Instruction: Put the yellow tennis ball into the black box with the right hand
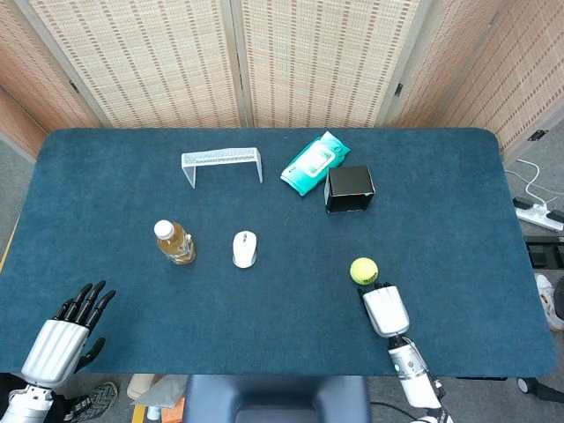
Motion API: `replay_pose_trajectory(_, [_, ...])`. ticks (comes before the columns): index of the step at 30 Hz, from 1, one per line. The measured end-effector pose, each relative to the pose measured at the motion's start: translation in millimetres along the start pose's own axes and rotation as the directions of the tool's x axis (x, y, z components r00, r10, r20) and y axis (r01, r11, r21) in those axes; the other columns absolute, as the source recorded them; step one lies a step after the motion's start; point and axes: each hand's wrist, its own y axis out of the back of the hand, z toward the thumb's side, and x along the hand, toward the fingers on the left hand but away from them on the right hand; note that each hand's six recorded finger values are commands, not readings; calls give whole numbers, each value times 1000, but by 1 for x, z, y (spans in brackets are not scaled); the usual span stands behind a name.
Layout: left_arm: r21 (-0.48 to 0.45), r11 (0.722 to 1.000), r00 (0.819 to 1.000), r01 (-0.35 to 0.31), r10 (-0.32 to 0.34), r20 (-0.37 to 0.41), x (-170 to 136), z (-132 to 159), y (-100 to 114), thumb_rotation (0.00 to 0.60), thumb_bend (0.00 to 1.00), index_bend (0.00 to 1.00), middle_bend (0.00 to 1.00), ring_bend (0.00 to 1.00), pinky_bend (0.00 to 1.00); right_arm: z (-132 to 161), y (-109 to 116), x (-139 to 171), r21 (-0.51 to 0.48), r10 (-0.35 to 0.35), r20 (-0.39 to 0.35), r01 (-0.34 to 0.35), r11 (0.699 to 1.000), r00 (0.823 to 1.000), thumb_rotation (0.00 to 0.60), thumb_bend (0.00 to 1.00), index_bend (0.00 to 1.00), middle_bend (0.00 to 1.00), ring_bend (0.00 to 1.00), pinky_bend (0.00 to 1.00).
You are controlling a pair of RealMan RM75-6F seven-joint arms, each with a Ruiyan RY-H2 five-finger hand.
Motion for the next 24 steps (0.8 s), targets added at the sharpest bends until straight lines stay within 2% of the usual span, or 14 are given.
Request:
replay_pose_trajectory(13, [3,1000,1000,21,-21,-9,6,-2,-5,600,357,131,111,37,273,-5,-6,-30,18,24,16,-24,1000,1000,600,903,802,980,700,766])
replay_pose_trajectory(24, [12,1000,1000,4,-4,-11,10,-2,-4,600,357,131,111,37,273,-5,-5,-63,23,25,19,-25,999,1000,600,903,802,980,700,766])
